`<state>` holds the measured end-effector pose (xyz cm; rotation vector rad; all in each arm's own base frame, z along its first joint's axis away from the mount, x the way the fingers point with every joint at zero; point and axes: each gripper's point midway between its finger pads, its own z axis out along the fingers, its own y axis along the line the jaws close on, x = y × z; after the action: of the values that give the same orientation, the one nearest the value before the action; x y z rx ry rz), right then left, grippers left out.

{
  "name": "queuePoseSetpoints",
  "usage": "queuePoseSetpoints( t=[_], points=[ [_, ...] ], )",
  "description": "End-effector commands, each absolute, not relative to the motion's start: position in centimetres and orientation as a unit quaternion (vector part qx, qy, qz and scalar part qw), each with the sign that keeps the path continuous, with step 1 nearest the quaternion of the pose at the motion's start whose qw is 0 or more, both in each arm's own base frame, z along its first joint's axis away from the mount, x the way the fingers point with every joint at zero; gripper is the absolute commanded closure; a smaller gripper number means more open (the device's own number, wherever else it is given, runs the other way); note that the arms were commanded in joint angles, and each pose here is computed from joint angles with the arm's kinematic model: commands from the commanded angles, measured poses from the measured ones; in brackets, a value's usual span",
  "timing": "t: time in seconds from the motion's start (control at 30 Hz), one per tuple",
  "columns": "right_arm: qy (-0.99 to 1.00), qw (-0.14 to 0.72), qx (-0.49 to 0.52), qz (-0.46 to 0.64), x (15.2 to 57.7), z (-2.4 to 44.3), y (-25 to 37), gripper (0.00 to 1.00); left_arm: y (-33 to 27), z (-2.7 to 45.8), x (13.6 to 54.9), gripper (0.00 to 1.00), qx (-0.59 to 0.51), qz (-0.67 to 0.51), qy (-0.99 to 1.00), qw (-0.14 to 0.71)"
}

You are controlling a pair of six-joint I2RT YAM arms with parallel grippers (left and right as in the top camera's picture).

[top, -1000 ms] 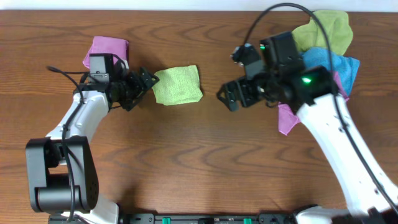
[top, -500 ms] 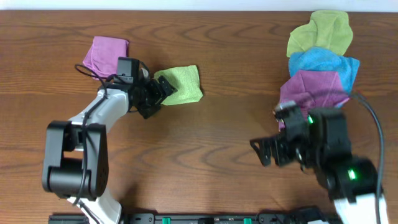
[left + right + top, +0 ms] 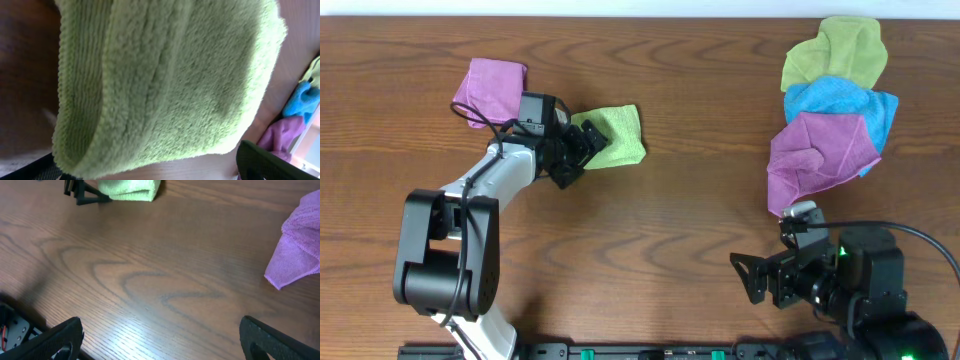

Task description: Fold the cloth

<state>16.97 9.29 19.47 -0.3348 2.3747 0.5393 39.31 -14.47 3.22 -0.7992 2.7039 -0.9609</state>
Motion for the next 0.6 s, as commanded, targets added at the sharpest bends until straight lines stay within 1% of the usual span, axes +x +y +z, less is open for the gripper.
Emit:
queuePoseSetpoints(
  t=[0.0,0.17,0.47,0.57],
  points=[
    [0.913,0.329,-0.119,0.211,16.8,19.1,9.2,0.01,-14.1,2.3,39.6,0.05,-0.293,-0.304,0.903,0.08],
    [0.913,0.328,-0.119,0.211,16.8,19.1,9.2,0.01,-14.0,1.7,39.4,0.05,-0.299,-0.3,0.903,0.073],
    [0.913,0.328,-0.118,0.21,16.8,19.1,9.2,0.01,-14.7,1.3,39.4,0.05,-0.293,-0.276,0.911,0.088],
    [0.913,0.328,-0.118,0.21,16.8,19.1,9.2,0.01,-15.0,0.9,39.7,0.0,-0.289,-0.274,0.912,0.096]
  ],
)
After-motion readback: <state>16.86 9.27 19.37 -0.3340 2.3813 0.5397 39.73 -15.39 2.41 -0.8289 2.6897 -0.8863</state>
